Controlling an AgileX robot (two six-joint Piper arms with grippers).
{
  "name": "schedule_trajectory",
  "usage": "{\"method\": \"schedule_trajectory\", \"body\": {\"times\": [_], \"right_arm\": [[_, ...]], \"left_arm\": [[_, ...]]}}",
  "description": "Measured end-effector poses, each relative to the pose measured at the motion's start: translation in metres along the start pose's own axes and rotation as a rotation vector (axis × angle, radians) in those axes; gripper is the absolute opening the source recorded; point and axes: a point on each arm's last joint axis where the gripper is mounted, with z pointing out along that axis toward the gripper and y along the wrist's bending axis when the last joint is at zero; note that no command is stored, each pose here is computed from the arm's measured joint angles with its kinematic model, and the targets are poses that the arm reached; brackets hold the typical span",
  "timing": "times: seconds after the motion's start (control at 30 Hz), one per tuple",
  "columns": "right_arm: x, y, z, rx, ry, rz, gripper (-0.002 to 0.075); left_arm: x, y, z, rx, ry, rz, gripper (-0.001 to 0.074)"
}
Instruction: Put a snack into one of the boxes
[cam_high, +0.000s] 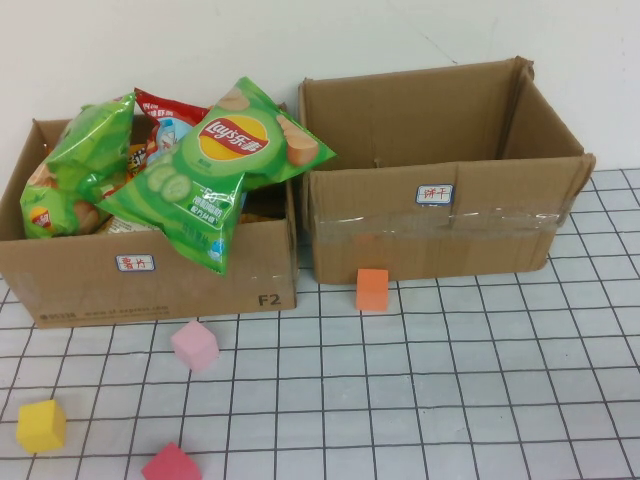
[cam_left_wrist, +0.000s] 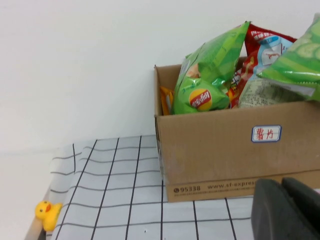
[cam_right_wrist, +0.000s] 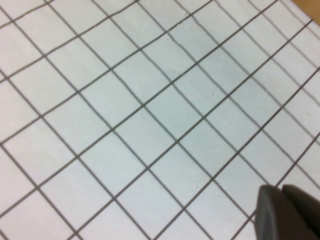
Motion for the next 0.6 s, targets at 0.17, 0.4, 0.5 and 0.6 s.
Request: {"method": "schedule_trajectory", "body": {"times": [0.17, 0.4, 0.5, 0.6], "right_arm": [[0.0007, 0.0005, 0.0001, -0.005, 0.007, 0.002, -0.0001], [0.0009, 0.0008, 0.0001, -0.009, 0.008, 0.004, -0.0001], [0.001, 0.0009, 0.0001, -0.01, 0.01, 0.004, -0.0001], [0.001, 0.0009, 0.0001, -0.01, 0.01, 0.004, -0.0001]], "left_arm": [[-0.0007, 0.0, 0.0, 0.0, -0.007, 0.002, -0.0001], [0.0003, -0.0002, 0.0, 0.002, 0.003, -0.005, -0.0001], [0.0003, -0.0002, 0.0, 0.002, 0.003, -0.005, -0.0001], [0.0007, -0.0001, 0.0, 0.001, 0.007, -0.005, -0.0001]]}}
